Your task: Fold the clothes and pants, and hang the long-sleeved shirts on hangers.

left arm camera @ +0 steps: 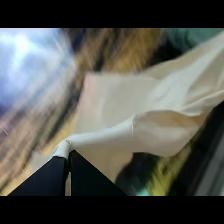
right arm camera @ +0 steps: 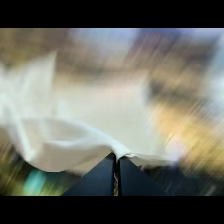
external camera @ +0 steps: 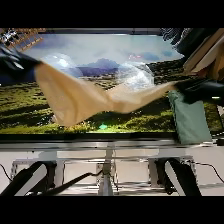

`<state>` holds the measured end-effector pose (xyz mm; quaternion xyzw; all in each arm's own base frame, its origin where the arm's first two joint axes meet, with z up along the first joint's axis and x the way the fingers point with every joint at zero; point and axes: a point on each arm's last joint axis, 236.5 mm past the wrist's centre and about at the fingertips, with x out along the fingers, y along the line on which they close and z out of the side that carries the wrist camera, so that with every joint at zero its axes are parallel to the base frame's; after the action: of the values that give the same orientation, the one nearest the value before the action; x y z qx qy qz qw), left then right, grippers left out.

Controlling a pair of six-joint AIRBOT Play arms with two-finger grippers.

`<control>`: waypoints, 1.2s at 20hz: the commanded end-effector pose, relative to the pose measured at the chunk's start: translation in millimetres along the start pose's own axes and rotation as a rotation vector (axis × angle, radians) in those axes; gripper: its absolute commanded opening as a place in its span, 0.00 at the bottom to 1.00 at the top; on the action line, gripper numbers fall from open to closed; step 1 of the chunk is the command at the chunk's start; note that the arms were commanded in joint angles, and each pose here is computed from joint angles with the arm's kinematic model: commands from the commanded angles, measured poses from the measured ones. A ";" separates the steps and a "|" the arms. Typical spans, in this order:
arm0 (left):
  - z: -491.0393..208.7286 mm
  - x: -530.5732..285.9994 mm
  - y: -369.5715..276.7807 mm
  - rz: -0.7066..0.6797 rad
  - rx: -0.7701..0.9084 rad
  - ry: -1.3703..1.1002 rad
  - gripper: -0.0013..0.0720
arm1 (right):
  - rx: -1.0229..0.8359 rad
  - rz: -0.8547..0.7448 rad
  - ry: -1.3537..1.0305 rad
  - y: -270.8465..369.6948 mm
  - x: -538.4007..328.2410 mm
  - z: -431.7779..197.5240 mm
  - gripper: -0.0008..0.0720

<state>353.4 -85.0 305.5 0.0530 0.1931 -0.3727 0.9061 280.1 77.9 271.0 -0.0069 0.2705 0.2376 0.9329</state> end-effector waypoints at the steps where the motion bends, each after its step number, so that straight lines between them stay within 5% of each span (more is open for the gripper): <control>1: 161.4 -142.6 -61.7 0.209 0.176 -0.524 0.02 | -0.233 -0.337 -0.707 62.9 -201.0 131.3 0.04; 5: 260.3 -242.4 -165.2 0.297 0.384 -0.973 0.02 | -0.426 -0.442 -1.028 127.9 -316.0 165.4 0.04; 8: 271.3 -257.2 -158.4 0.381 0.410 -1.010 0.02 | -0.444 -0.467 -1.028 112.9 -312.2 190.1 0.04; 10: 248.4 -244.2 -99.7 0.391 0.276 -0.882 0.02 | -0.371 -0.417 -0.845 63.3 -242.5 201.0 0.04; 13: 197.0 -182.1 7.7 0.227 -0.012 -0.671 0.02 | -0.178 -0.238 -0.421 -24.8 -83.8 174.4 0.04; 17: 82.4 37.8 124.4 0.035 -0.294 -0.251 0.02 | 0.091 0.073 -0.030 -86.7 96.0 101.5 0.04; 20: -26.1 150.9 200.0 0.023 -0.503 -0.095 0.02 | 0.214 0.085 0.064 -135.6 211.8 57.2 0.04; 24: -120.4 201.8 288.8 0.158 -0.741 -0.094 0.02 | 0.315 -0.036 0.041 -194.5 342.5 0.8 0.04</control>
<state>604.3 -0.9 197.4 -0.2390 0.2247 -0.2687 0.9057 562.4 56.0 163.0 0.1034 0.3185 0.2191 0.9164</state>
